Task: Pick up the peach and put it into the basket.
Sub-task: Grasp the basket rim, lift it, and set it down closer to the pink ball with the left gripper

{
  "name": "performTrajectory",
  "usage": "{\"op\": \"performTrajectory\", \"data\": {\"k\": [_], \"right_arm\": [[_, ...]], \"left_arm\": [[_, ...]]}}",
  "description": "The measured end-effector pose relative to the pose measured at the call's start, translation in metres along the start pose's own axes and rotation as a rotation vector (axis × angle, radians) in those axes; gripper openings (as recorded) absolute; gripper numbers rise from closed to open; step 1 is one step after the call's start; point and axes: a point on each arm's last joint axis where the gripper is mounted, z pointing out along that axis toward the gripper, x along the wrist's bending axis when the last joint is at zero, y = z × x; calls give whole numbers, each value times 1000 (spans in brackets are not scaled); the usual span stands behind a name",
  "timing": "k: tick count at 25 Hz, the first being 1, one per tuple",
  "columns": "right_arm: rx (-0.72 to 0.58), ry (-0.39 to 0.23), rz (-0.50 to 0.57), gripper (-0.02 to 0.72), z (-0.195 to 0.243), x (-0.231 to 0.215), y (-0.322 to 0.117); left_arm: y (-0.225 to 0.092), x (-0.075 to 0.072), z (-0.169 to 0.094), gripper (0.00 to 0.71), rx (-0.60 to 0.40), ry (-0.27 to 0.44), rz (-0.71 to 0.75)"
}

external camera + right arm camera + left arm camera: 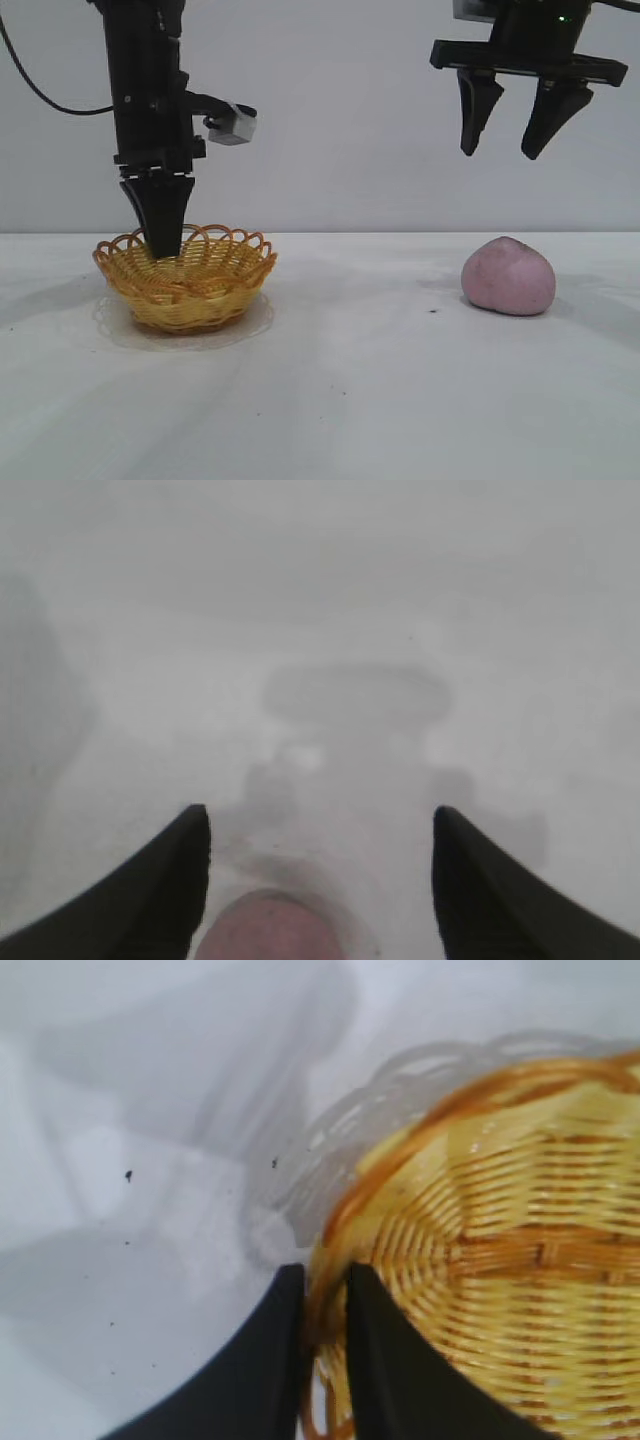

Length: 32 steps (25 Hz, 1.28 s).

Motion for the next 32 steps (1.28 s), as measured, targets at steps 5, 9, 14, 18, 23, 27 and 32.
{"op": "performTrajectory", "data": {"k": [5,9,14,18,23,27,32], "right_arm": [[2,-1,-1,412,0,0,0],[2,-3,-2,412,0,0,0],[1,-7,-7,412,0,-1,0],[0,-8,-8,412,0,-1,0],[-2,-8,-8,412,0,-1,0],[-2,-8,-8,412,0,-1,0],[-2,-8,-8,412,0,-1,0]], "left_arm": [[5,2,-10,0,-33,7,-238],[8,0,-22,0,-73,-3,-468],[13,-8,-51,0,-160,-64,-688],[15,-26,-62,0,-177,-132,-769],[15,-59,-49,0,-105,-179,-838],[15,-68,-42,0,-160,-210,-951],[8,-71,-24,0,-155,-210,-1064]]}}
